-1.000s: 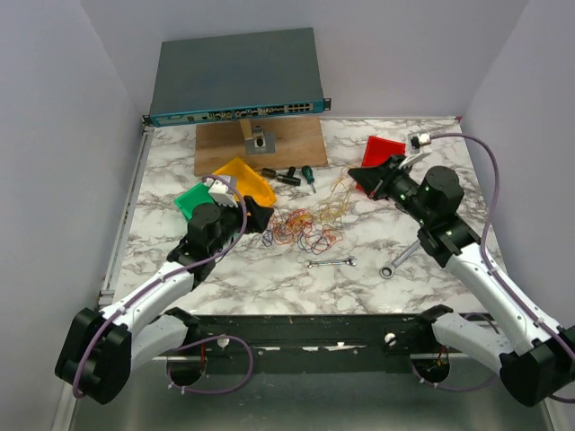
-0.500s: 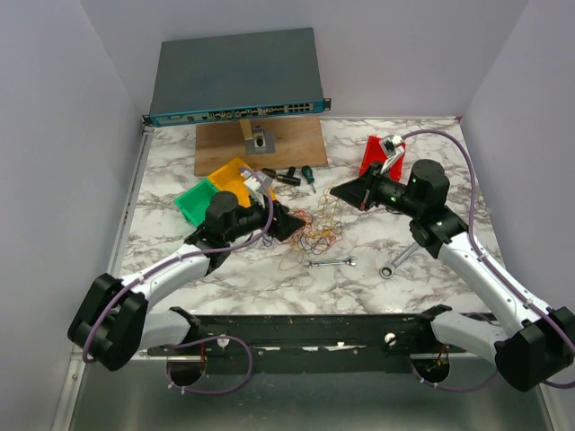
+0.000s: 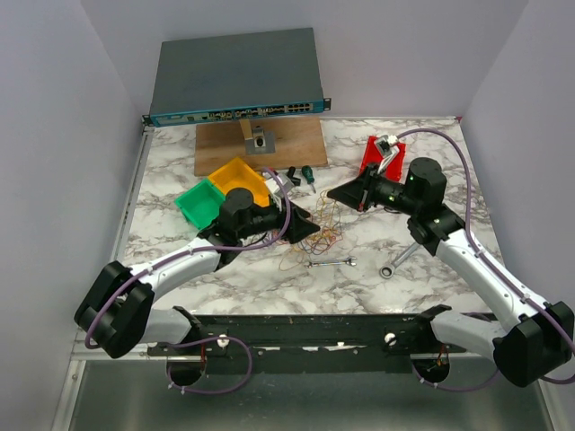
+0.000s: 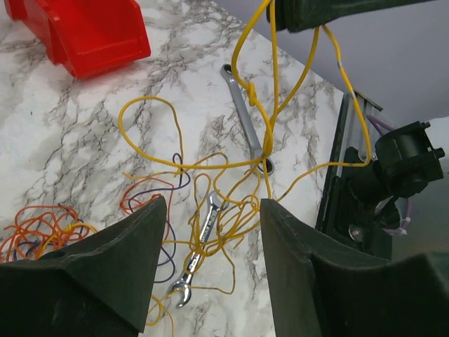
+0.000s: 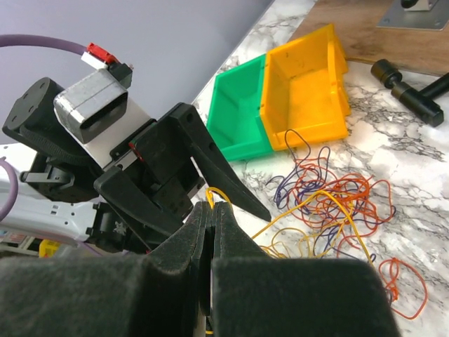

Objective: Untangle the cables

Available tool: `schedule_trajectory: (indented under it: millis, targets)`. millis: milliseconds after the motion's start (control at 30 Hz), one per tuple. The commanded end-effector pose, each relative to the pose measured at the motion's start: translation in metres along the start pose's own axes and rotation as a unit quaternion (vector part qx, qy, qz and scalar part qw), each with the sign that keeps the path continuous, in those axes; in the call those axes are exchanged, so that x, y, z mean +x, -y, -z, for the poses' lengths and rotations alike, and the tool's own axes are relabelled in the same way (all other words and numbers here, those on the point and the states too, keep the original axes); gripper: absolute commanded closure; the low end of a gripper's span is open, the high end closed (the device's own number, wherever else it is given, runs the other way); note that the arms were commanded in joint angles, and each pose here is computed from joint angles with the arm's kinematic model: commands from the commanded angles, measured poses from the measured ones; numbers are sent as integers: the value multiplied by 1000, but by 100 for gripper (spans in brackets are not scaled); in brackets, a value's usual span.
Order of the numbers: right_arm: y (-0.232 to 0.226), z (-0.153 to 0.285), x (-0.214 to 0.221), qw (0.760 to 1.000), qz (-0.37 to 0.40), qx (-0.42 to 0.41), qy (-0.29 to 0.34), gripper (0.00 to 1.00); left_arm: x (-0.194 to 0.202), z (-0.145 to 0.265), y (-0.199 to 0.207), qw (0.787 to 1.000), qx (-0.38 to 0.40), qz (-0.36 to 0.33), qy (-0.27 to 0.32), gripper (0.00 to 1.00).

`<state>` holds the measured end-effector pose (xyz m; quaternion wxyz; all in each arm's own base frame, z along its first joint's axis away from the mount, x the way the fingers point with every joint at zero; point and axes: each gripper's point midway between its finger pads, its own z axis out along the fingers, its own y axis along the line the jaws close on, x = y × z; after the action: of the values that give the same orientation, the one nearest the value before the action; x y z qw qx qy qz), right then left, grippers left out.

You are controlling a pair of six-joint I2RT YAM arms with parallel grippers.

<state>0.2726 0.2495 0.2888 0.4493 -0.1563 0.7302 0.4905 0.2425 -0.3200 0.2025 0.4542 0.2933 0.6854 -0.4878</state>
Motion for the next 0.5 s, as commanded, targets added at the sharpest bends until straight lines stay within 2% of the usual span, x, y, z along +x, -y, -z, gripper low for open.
schedule_trajectory:
  millis: [0, 200, 300, 367, 467]
  targets:
    - [-9, 0, 3, 999, -3, -30, -10, 99, -16, -3, 12, 998, 35, -25, 36, 43]
    - [-14, -2, 9, 998, -15, -51, -18, 99, -13, -15, 18, 998, 43, -32, 25, 44]
    - [-16, -4, 16, 998, -19, -55, -25, 99, -13, -17, 21, 998, 47, -33, 28, 52]
    - [-15, -6, 23, 998, -21, -55, -31, 99, -15, -18, 22, 998, 51, -30, 31, 63]
    - [-11, -11, 38, 997, -30, -49, -43, 98, -16, -19, 23, 998, 55, -26, 34, 97]
